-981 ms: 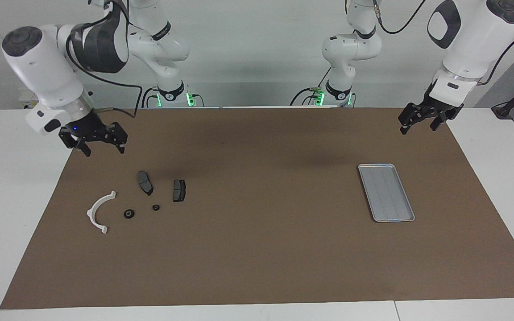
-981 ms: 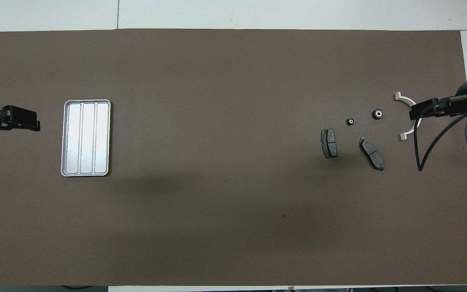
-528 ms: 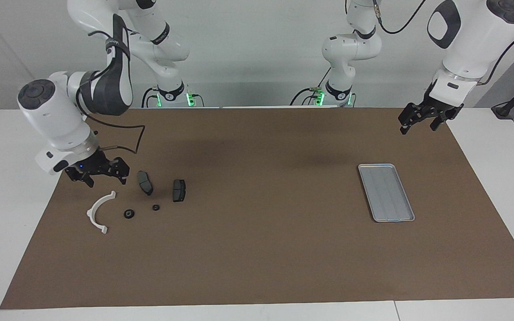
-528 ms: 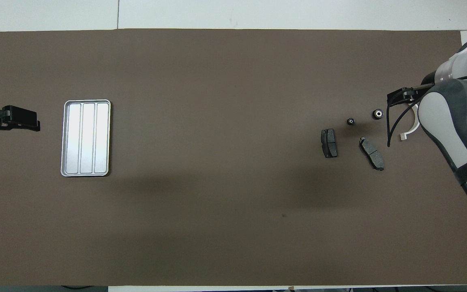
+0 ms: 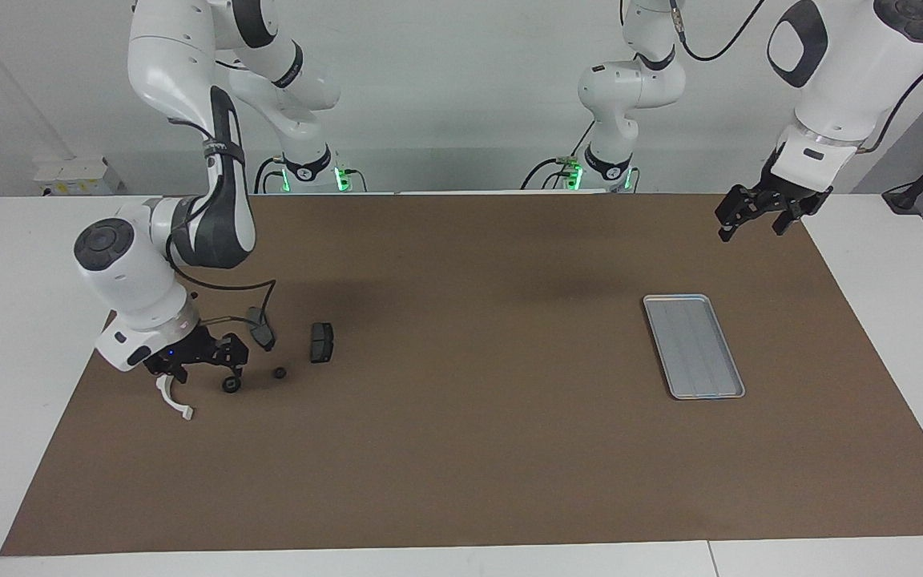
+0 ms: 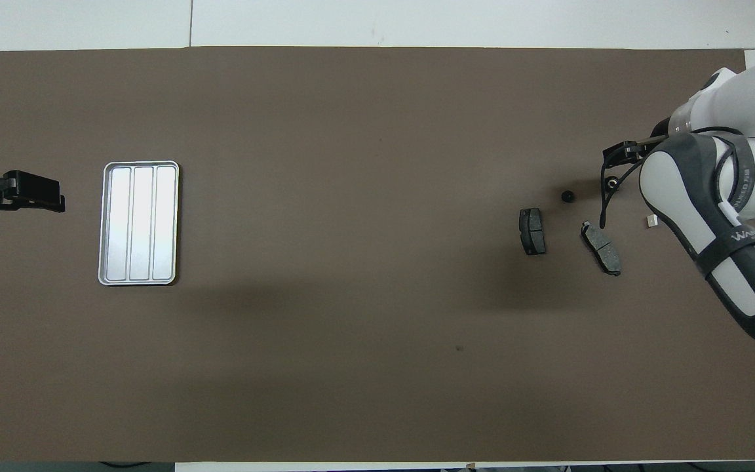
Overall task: Pick bearing gear from pile to tray
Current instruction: 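Reach the right gripper to the black bearing beside the white bracket and grasp it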
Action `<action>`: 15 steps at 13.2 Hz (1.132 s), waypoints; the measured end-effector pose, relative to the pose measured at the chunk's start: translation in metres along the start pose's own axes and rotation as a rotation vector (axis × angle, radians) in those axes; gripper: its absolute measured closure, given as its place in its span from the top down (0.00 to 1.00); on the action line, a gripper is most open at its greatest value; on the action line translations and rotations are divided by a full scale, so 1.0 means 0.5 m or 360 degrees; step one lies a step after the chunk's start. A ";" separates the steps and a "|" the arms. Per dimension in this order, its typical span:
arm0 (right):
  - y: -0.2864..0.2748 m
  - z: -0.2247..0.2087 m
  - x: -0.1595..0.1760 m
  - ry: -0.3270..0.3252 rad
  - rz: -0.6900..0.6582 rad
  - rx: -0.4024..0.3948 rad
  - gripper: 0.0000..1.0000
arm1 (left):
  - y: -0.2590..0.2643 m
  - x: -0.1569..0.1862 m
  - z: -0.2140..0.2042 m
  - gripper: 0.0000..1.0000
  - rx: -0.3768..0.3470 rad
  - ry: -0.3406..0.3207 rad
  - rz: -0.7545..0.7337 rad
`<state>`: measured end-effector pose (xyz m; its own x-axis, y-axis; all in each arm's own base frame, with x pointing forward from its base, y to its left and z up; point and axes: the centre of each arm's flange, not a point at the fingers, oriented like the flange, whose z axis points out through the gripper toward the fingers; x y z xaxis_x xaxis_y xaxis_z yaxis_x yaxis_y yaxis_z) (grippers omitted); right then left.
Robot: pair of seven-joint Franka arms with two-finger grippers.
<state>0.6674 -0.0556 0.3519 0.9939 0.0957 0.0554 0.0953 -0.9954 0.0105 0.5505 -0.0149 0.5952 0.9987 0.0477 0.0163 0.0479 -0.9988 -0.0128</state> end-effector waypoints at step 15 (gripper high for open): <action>-0.001 0.156 -0.015 -0.0099 -0.0125 0.0017 1.00 | 0.000 0.000 0.000 1.00 0.0000 0.0000 0.0000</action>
<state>0.6641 -0.0564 0.2736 0.9848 0.1734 -0.0074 0.1735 -0.9848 0.0020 0.5505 -0.0149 0.5952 0.9987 0.0477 0.0163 0.0479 -0.9988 -0.0128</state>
